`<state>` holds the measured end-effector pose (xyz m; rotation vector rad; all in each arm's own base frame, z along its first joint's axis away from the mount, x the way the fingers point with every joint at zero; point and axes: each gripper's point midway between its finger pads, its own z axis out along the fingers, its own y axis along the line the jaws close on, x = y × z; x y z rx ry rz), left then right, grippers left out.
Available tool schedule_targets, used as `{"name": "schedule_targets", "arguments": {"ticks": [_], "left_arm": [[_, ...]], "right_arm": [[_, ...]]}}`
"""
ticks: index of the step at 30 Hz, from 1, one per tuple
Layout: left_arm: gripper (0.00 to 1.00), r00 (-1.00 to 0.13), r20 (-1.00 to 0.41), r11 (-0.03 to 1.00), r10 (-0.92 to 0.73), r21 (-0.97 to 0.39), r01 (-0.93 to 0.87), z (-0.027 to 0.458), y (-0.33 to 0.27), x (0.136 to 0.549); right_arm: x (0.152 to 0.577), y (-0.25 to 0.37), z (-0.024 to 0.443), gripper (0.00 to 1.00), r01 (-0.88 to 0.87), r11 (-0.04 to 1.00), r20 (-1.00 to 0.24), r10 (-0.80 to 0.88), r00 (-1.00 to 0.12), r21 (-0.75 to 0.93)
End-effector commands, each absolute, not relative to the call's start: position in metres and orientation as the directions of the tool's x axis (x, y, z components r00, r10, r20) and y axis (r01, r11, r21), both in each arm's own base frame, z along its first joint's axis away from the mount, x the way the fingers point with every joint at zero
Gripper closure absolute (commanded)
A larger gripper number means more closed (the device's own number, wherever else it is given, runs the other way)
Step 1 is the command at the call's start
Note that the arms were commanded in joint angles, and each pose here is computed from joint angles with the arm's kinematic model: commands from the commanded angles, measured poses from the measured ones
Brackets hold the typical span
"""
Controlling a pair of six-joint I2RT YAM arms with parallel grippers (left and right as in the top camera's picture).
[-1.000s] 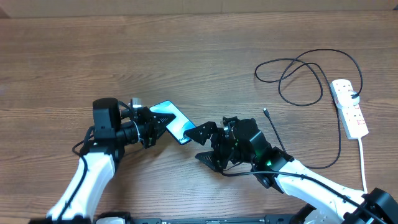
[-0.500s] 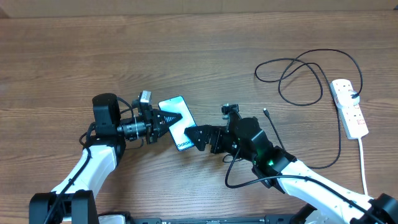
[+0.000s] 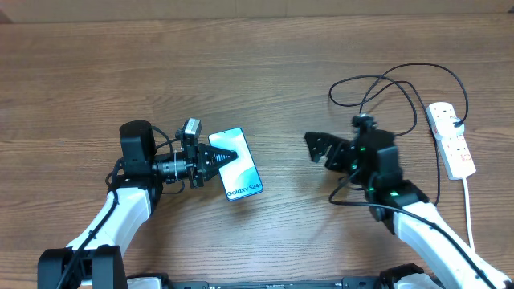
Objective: Plug charger to phone and switch on socket
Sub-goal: 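Move the right gripper to the black cable's USB-C plug and grasp it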
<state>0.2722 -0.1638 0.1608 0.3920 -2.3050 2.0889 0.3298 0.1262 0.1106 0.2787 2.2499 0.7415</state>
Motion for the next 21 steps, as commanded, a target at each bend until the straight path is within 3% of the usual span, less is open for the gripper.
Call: {"name": "schedule_targets", "arguments": {"ticks": [1, 7, 12, 21], "left_arm": [[0.96, -0.985, 0.104, 0.072, -0.138, -0.991, -0.114, 0.172, -0.167, 0.269], [0.96, -0.983, 0.105, 0.078, -0.149, -0.990, -0.117, 0.170, -0.166, 0.270], [0.96, -0.978, 0.101, 0.096, -0.181, -0.988, -0.120, 0.167, -0.165, 0.276], [0.96, -0.974, 0.103, 0.108, -0.204, -0.986, -0.127, 0.164, -0.164, 0.279]], "right_arm": [[0.335, 0.112, 0.123, 0.00, -0.107, 0.842, -0.667, 0.334, -0.666, 0.528], [0.339, 0.082, 0.116, 0.00, -0.116, 0.903, -0.722, 0.248, -0.646, 0.414], [0.333, 0.049, 0.088, 0.00, 0.001, 0.958, -0.695, 0.209, -0.688, 0.286], [0.335, 0.042, 0.045, 0.00, 0.027, 0.977, -0.519, 0.135, -0.844, 0.211]]}}
